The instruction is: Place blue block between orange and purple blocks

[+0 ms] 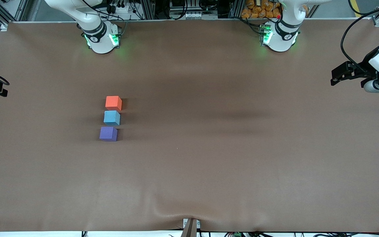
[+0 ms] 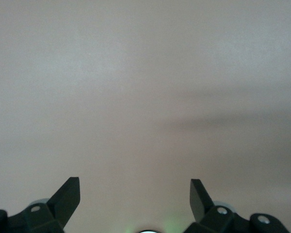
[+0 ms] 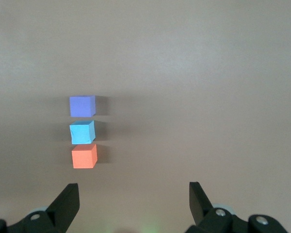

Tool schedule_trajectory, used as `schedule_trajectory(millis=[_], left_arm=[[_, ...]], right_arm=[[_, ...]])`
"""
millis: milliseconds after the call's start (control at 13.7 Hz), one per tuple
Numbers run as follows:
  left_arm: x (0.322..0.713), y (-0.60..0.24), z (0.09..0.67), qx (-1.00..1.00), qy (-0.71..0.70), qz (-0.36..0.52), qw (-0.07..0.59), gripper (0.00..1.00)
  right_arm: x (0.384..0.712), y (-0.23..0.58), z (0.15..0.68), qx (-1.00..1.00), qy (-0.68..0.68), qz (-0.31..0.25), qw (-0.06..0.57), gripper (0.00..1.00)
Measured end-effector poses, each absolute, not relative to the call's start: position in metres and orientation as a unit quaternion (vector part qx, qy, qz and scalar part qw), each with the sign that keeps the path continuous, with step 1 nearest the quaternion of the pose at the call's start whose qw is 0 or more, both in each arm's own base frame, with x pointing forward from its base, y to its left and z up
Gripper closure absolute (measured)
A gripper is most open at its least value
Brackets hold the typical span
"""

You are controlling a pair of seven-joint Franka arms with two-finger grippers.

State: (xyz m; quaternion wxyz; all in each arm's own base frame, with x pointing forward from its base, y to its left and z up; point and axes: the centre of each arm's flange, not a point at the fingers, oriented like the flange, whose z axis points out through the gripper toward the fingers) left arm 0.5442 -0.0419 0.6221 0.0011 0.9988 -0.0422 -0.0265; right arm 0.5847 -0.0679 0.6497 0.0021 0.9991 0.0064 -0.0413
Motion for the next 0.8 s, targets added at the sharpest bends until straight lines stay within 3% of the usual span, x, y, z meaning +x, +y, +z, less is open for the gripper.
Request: schedule_trajectory(millis=[801], left_arm=[[0.544, -0.041, 0.622, 0.999, -0.042, -0.026, 0.001, 0.00]], right_arm=[[0.523, -0.064, 0.665, 1.000, -0.003, -0.014, -0.012, 0.00]])
